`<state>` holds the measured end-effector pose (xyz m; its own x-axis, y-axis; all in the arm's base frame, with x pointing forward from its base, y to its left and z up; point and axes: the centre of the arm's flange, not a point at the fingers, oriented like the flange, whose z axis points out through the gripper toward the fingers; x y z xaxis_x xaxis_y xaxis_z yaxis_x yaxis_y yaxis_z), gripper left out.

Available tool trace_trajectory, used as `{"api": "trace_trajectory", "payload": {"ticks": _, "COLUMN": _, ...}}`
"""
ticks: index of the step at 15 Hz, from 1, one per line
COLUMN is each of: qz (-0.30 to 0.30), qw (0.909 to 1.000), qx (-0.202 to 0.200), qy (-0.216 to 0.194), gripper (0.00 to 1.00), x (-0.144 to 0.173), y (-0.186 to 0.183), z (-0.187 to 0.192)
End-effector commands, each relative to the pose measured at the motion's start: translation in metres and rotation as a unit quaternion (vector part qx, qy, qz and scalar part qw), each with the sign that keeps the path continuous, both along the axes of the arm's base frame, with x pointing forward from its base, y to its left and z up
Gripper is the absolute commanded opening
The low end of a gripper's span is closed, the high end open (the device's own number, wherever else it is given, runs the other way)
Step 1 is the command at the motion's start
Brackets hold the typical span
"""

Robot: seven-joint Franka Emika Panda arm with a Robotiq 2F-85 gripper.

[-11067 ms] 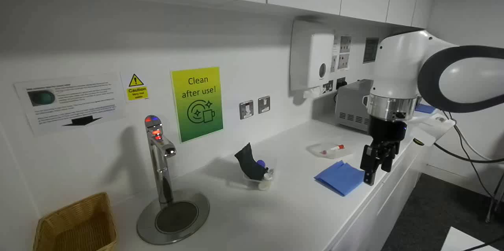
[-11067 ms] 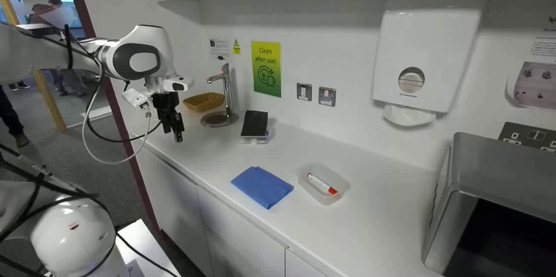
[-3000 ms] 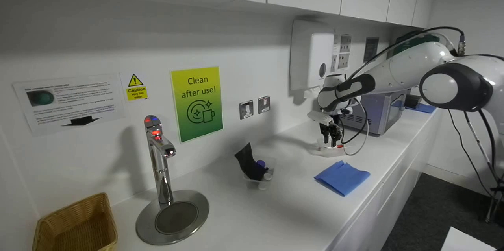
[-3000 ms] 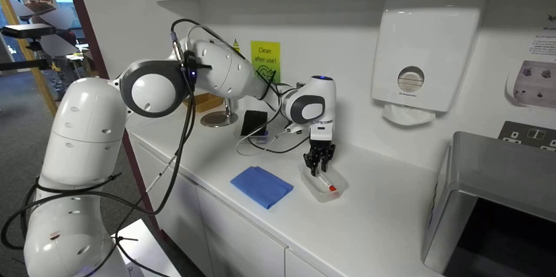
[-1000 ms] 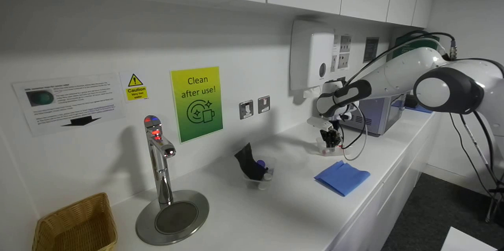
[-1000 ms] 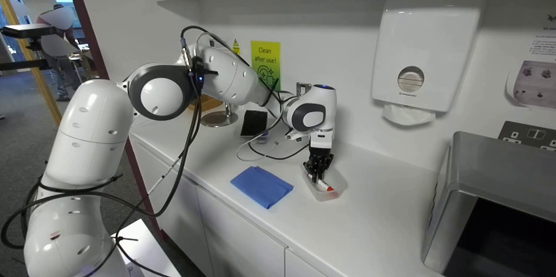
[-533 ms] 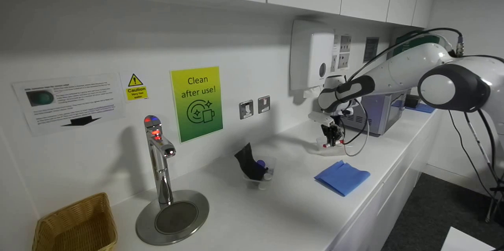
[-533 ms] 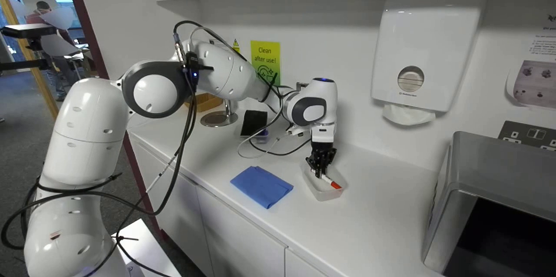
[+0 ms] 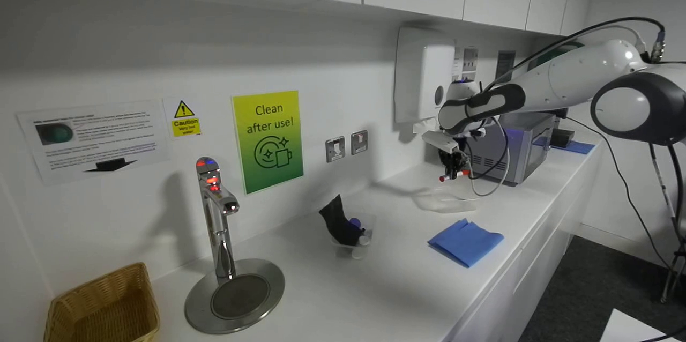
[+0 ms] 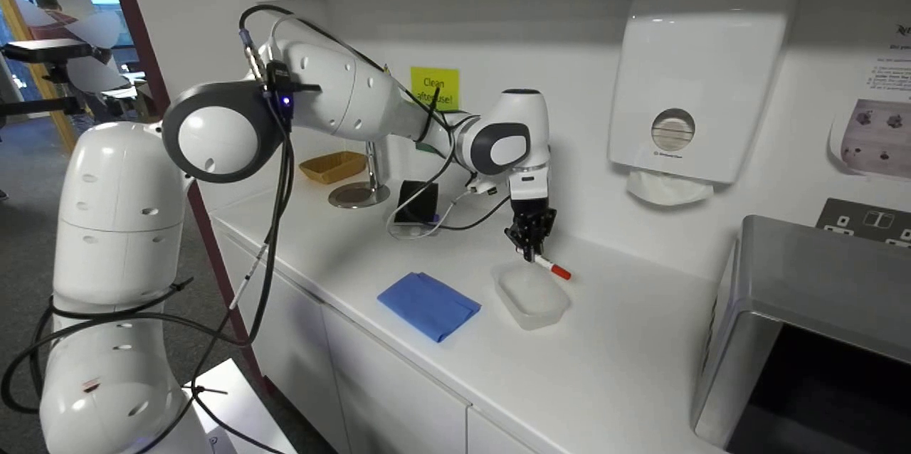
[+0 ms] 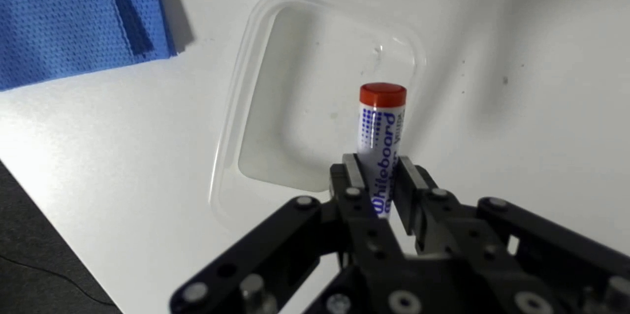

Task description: Put the white and red marker on the counter.

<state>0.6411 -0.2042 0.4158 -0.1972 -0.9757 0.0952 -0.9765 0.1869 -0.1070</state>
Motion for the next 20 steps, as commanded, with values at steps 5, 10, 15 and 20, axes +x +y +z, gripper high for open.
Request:
{"api": "trace_trajectory", "payload": {"ticks": 5, "qz": 0.051, "qw": 0.9984, "qx": -0.016, "qy": -0.022, "gripper": 0.05, "x": 0.034, "y": 0.054, "z": 0.042}}
{"api": "trace_trajectory", "payload": {"ticks": 10, "qz": 0.099, "qw": 0.9944, "qx": -0.027, "qy": -0.026, "gripper": 0.05, "x": 0.060, "y": 0.107, "z": 0.059}}
{"api": "trace_trajectory", "payload": {"ticks": 15, "qz": 0.141, "qw": 0.9899, "qx": -0.008, "qy": 0.001, "gripper": 0.05, "x": 0.071, "y": 0.152, "z": 0.051}}
{"api": "trace_trajectory", "payload": {"ticks": 20, "qz": 0.154, "qw": 0.9867, "qx": 0.008, "qy": 0.050, "gripper": 0.05, "x": 0.067, "y": 0.172, "z": 0.032}}
